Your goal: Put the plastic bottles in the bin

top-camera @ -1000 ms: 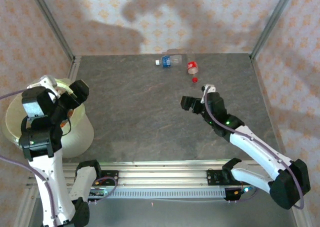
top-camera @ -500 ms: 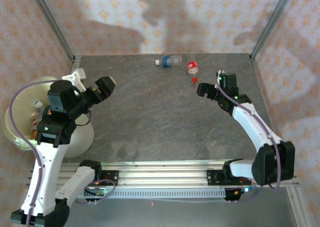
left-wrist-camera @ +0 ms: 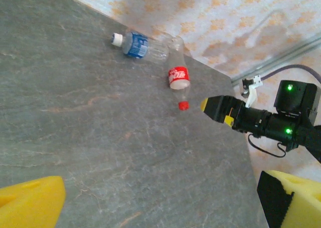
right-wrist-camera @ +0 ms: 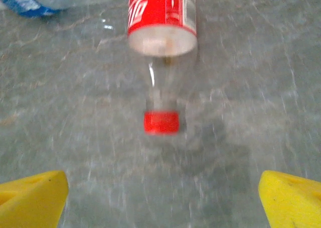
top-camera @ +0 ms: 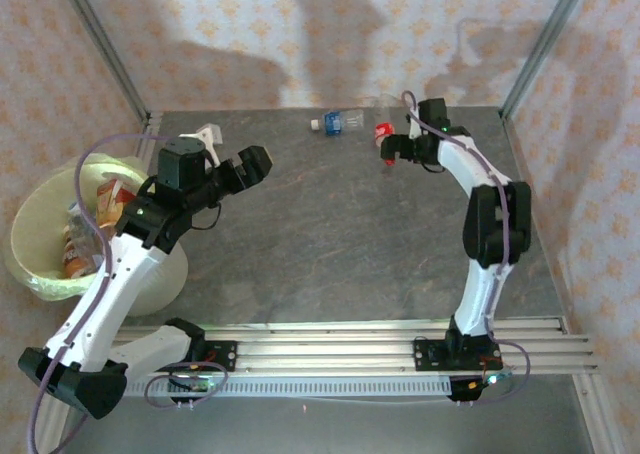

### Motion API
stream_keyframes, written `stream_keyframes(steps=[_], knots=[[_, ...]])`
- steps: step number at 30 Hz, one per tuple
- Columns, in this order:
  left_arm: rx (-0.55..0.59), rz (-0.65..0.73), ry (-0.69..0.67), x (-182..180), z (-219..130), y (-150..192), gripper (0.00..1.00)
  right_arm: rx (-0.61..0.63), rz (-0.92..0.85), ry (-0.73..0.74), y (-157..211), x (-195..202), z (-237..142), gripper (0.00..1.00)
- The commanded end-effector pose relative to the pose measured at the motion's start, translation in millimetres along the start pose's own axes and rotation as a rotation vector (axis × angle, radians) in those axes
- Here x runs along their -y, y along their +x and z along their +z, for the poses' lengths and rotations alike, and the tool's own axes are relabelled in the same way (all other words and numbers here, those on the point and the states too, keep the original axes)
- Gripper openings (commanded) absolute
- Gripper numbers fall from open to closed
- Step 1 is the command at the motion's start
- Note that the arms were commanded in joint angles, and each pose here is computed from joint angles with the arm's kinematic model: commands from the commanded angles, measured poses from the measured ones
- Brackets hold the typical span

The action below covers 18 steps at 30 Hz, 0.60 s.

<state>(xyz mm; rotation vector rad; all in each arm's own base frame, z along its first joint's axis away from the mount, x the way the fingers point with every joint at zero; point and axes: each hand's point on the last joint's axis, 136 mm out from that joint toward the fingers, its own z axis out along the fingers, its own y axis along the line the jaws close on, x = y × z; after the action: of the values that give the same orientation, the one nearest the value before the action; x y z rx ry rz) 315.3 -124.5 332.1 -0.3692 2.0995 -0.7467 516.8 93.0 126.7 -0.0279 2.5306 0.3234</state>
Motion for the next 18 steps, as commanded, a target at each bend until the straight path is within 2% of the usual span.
stream_keyframes(steps=[1, 4, 11, 18], knots=[[0.092, 0.017, -0.021, 3.0, -12.3, -20.2, 1.00, -0.034, 0.016, 0.025, -10.4, 5.5, 16.2, 0.97], [0.099, 0.023, -0.058, -5.9, -13.1, -18.9, 1.00, -0.043, -0.022, 0.010, -20.9, -1.2, 39.1, 0.96], [0.105, 0.042, -0.117, -18.6, -12.5, -17.2, 1.00, -0.109, -0.056, 0.106, -30.5, 11.6, 79.2, 0.92], [0.088, 0.058, -0.147, -25.3, -4.7, -13.6, 1.00, -0.108, -0.077, 0.091, -35.9, 1.7, 103.9, 0.81]])
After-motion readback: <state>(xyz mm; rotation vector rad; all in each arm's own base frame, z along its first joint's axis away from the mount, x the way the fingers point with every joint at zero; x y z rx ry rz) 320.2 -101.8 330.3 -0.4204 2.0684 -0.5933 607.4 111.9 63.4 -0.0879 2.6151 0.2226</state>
